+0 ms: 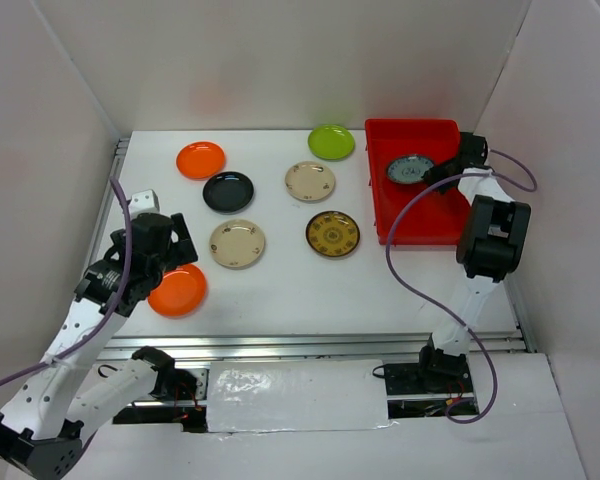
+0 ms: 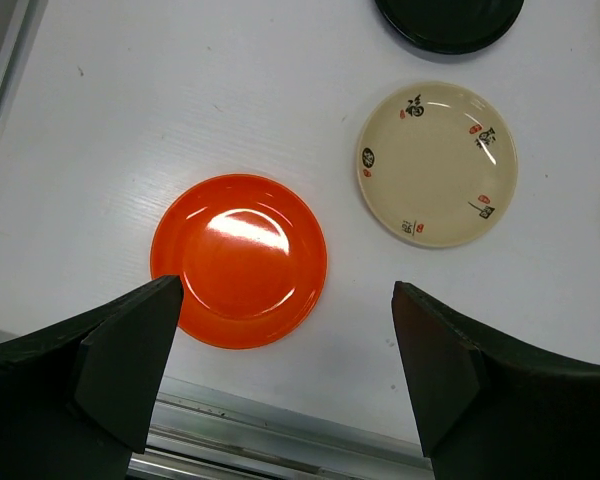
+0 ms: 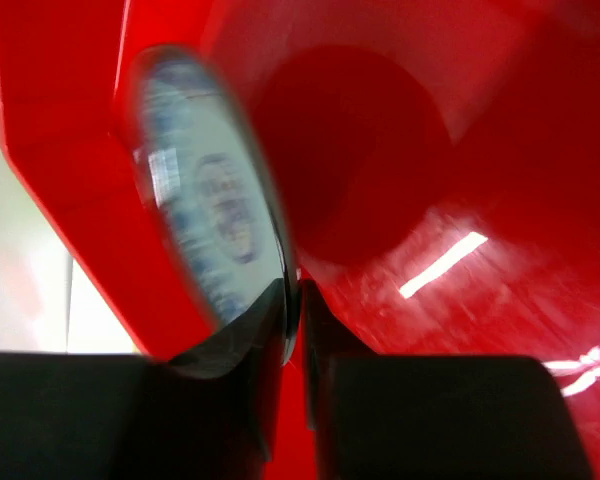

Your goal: Place the plates into the plastic bin on the countertop

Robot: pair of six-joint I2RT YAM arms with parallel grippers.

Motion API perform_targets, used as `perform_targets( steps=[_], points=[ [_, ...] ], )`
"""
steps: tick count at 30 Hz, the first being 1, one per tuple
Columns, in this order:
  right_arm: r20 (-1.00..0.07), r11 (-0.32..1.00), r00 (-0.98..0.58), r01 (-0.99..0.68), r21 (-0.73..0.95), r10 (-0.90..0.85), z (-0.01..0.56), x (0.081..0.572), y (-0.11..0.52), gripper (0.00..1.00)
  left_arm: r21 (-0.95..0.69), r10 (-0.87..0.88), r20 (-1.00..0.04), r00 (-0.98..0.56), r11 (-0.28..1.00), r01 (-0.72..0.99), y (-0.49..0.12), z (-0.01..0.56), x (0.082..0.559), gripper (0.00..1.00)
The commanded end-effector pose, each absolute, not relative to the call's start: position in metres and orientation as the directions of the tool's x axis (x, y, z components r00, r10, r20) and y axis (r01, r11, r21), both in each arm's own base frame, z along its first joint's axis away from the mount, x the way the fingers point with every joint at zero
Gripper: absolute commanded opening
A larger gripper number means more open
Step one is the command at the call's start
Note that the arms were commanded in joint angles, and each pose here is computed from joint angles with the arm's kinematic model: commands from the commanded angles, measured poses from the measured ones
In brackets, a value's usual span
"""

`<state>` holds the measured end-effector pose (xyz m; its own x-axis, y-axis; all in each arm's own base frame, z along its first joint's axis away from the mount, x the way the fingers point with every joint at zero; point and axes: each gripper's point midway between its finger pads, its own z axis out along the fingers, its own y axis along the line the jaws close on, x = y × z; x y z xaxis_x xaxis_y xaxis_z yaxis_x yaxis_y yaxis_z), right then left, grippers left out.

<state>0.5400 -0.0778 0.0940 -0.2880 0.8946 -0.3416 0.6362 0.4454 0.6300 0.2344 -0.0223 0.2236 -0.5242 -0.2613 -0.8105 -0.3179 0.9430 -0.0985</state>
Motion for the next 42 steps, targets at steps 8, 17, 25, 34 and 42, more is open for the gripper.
perform_targets(
  steps=[8, 17, 25, 34, 42],
  points=[
    [-0.365, 0.463, -0.284, 0.55, 0.695, 0.886, 0.146, 0.558, -0.075, 0.76, -0.11, -0.233, -0.795, -0.56, 0.963, -0.244, -0.04, 0.219, 0.248, 0.99],
    [-0.642, 0.691, -0.269, 0.389, 0.61, 0.718, 0.277, 0.484, 0.004, 1.0, -0.071, -0.257, -0.749, -0.611, 0.947, -0.312, -0.03, 0.204, 0.256, 0.99],
    [-0.636, 0.787, -0.611, -0.034, 0.616, 0.471, 0.215, 0.353, 0.228, 0.99, -0.055, -0.345, -0.783, -0.517, 0.867, -0.496, 0.009, 0.213, 0.245, 0.99],
    [-0.446, 0.716, -0.836, -0.094, 0.692, 0.321, 0.096, 0.311, 0.363, 0.93, -0.106, -0.366, -0.808, -0.462, 0.862, -0.496, 0.013, 0.224, 0.24, 0.99],
    [-0.34, 0.74, -0.884, 0.01, 0.673, 0.32, 0.037, 0.336, 0.406, 0.86, -0.114, -0.358, -0.801, -0.48, 0.878, -0.464, 0.007, 0.223, 0.24, 0.99]
  ],
)
